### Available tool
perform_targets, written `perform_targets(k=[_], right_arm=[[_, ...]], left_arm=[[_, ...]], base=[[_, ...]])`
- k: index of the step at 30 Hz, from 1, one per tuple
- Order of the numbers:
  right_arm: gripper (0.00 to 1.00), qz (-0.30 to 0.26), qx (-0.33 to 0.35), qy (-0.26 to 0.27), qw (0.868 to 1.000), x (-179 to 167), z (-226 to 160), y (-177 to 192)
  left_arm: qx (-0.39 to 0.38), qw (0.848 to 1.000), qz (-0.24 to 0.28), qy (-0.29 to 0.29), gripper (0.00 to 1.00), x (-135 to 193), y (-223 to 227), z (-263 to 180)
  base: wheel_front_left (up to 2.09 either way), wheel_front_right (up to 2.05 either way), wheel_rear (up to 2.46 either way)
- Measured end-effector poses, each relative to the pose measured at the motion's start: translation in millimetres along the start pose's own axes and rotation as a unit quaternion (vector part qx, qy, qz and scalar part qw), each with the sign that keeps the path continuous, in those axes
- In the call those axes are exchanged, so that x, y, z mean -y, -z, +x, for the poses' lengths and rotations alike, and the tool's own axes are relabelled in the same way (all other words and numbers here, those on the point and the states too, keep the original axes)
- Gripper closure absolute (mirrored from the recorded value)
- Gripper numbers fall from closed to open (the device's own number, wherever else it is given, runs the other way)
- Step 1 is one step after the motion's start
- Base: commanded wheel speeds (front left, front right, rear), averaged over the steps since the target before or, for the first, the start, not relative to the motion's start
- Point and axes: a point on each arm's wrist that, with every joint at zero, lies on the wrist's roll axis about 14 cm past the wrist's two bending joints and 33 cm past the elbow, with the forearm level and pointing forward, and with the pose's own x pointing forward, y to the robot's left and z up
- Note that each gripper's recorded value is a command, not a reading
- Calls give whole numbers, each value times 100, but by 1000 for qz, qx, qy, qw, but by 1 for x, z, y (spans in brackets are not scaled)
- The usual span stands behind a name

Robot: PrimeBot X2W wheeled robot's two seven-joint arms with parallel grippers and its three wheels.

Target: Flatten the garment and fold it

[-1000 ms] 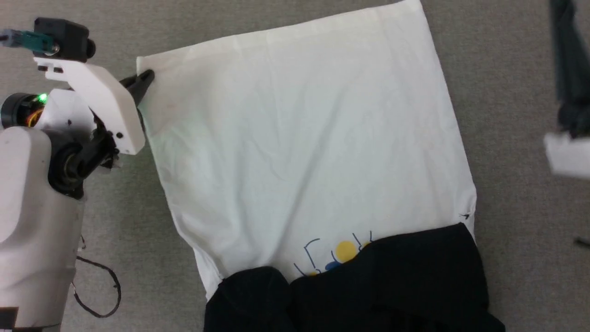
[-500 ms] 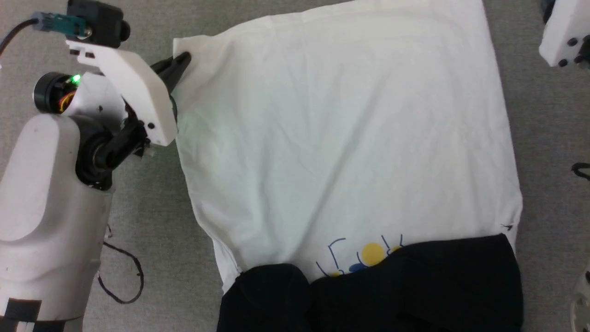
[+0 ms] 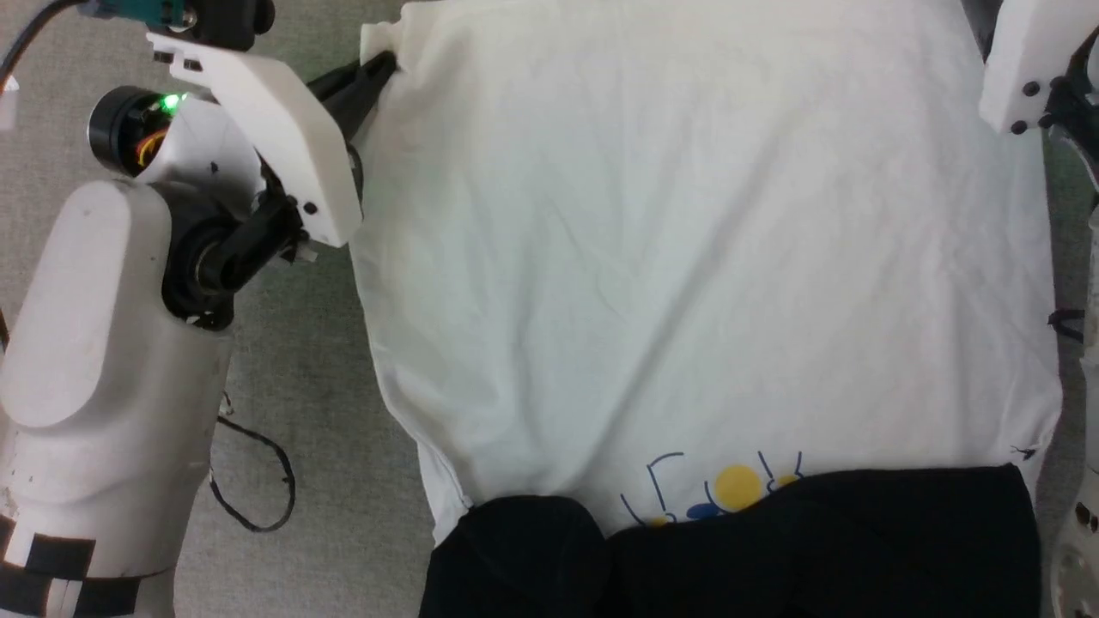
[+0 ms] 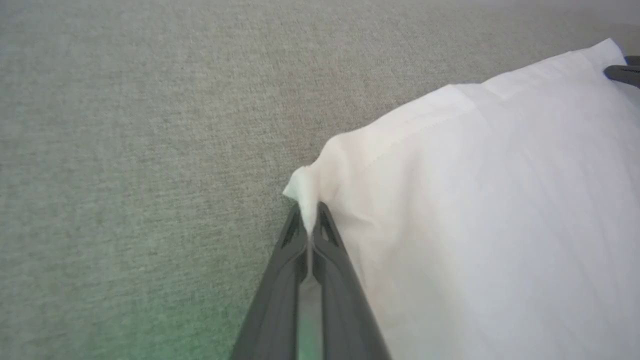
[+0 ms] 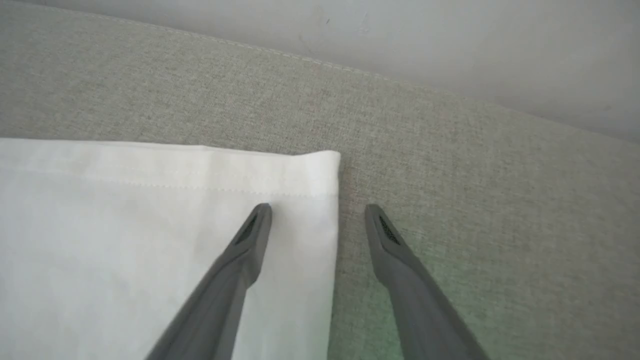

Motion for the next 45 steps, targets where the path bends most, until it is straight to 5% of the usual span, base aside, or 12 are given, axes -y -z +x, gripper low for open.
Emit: perform_targets(k=[5,6,8,16,23,33,45], right_arm=[[0,4,5,-9,1000,-8,10,0],[51,4,5,-9,1000,-9,11,1],[100,10,8,-6,1000,-7,13,1],[100,17,67,19,997,8,1,-22],[100,7,165,47,985,34,-38,-76],[100,-3,244,56,968,44,-102,-113],[100,44,256,21,965,23,-190,-40]], left_arm=[[2,1000,-4,-2,100,-3,1,1],[2,1000,-4,-2,100,-3,1,2],[1,1000,-4,-3,100,-4,1,2],[77,997,6,-18,100,-10,-26,-3],[231,972,33,-30,100,-8,-104,-29],[304,950,65,-9,100,14,-142,-65],[339,935,97,18,100,51,-70,-152]], base=[[0,0,0],[0,0,0],[0,0,0],[0,0,0],[0,0,0],[0,0,0],[0,0,0]])
